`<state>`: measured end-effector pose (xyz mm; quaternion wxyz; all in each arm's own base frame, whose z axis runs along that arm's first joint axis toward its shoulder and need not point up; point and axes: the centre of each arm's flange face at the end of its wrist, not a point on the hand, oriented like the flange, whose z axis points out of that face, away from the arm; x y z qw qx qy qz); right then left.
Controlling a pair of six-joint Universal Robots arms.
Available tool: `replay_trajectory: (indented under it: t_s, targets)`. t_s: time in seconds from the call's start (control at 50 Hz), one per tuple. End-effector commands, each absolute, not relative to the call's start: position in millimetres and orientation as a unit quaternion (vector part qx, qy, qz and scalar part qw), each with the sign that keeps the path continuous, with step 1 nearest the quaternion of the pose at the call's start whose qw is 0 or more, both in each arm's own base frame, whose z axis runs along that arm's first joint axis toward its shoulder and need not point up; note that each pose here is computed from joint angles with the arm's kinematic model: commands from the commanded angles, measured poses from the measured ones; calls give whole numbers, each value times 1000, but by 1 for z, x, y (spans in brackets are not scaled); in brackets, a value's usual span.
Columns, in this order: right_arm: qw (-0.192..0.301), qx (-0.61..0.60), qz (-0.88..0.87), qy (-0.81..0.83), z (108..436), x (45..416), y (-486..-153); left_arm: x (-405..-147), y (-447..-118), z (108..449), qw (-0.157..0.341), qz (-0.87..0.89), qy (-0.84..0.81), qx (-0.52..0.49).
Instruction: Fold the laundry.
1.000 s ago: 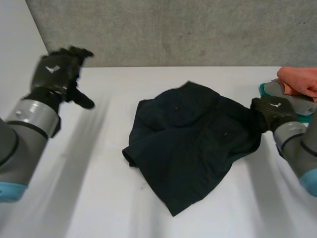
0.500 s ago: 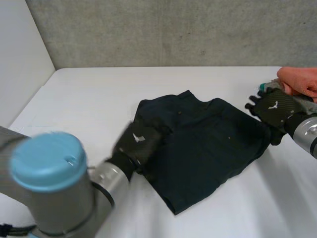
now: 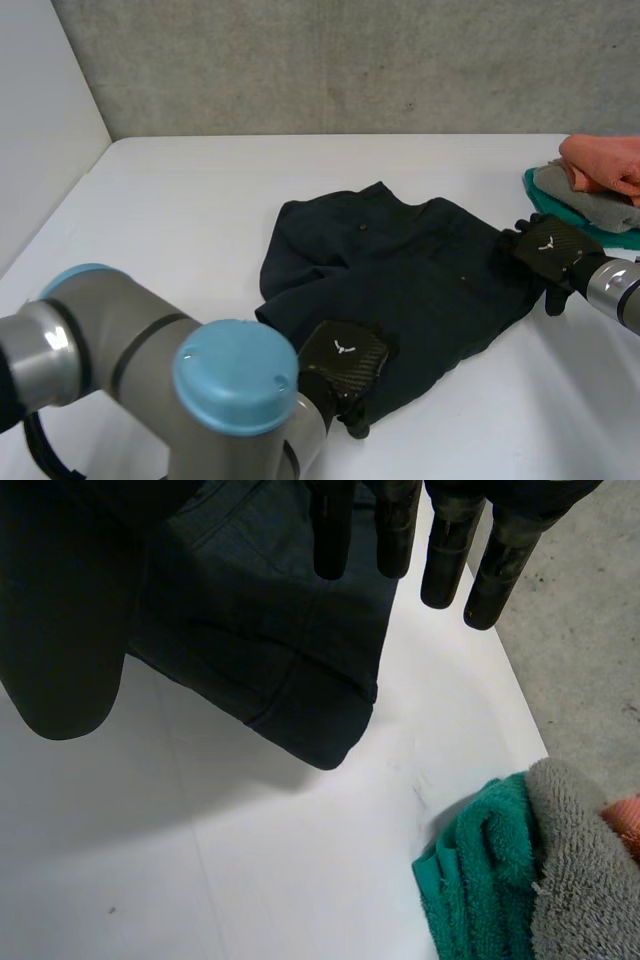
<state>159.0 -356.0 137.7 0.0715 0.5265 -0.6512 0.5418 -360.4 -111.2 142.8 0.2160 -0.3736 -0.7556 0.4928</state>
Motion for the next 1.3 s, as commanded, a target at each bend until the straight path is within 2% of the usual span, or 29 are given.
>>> replay_trajectory:
  t_s: [0.02, 0.1, 0.18, 0.26, 0.36, 0.48, 0.56, 0.62, 0.7, 0.78, 0.8, 0.84, 0.86, 0.92, 0.94, 0.98, 1.0, 1.02, 1.08, 1.1, 1.18, 1.24, 1.3]
  targets:
    - [71, 526, 541, -652, 138, 160, -354, -371, -119, 120, 187, 479, -771, -376]
    - [69, 525, 541, -654, 138, 159, -354, -370, -129, 118, 152, 501, -776, -353]
    - [68, 523, 539, -656, 137, 159, -353, -371, -140, 130, 131, 547, -765, -315]
    - [59, 511, 540, -666, 138, 159, -353, -371, -143, 160, 147, 586, -742, -290]
    - [17, 463, 545, -698, 145, 160, -354, -362, -146, 196, 159, 617, -724, -265]
    - [-30, 422, 541, -727, 155, 163, -356, -356, -147, 208, 151, 629, -713, -270]
    - [-48, 421, 532, -733, 149, 165, -354, -354, -148, 212, 145, 635, -708, -273]
    - [-59, 424, 528, -733, 142, 166, -354, -352, -152, 216, 143, 640, -706, -267]
    - [-57, 419, 542, -726, 150, 168, -360, -347, -157, 230, 143, 653, -699, -253]
    - [-40, 413, 573, -707, 184, 168, -360, -337, -163, 262, 149, 684, -678, -224]
    - [-34, 411, 600, -685, 211, 171, -356, -331, -167, 279, 151, 701, -665, -208]
    - [-33, 403, 627, -666, 238, 174, -351, -324, -172, 298, 151, 720, -650, -190]
    - [-29, 393, 659, -640, 271, 176, -346, -317, -176, 320, 153, 742, -630, -172]
    - [-28, 378, 706, -598, 321, 182, -334, -308, -180, 353, 154, 774, -594, -156]
    - [-29, 369, 732, -571, 349, 185, -325, -301, -180, 379, 154, 797, -564, -150]
    - [-31, 359, 756, -546, 375, 186, -316, -293, -179, 405, 152, 822, -530, -143]
    - [-32, 345, 778, -525, 400, 185, -309, -288, -178, 418, 150, 834, -512, -138]
    - [-33, 338, 787, -515, 411, 184, -305, -278, -174, 441, 146, 856, -479, -126]
    - [-57, 317, 814, -483, 446, 183, -290, -265, -163, 473, 143, 883, -433, -107]
    - [-61, 314, 821, -473, 454, 184, -286, -257, -155, 491, 144, 896, -409, -96]
    - [-73, 308, 836, -449, 476, 188, -275, -247, -143, 518, 150, 913, -371, -79]
    - [-76, 308, 840, -440, 482, 192, -272, -248, -144, 520, 149, 914, -368, -78]
    - [-87, 310, 834, -448, 475, 198, -276, -257, -158, 508, 145, 907, -386, -91]
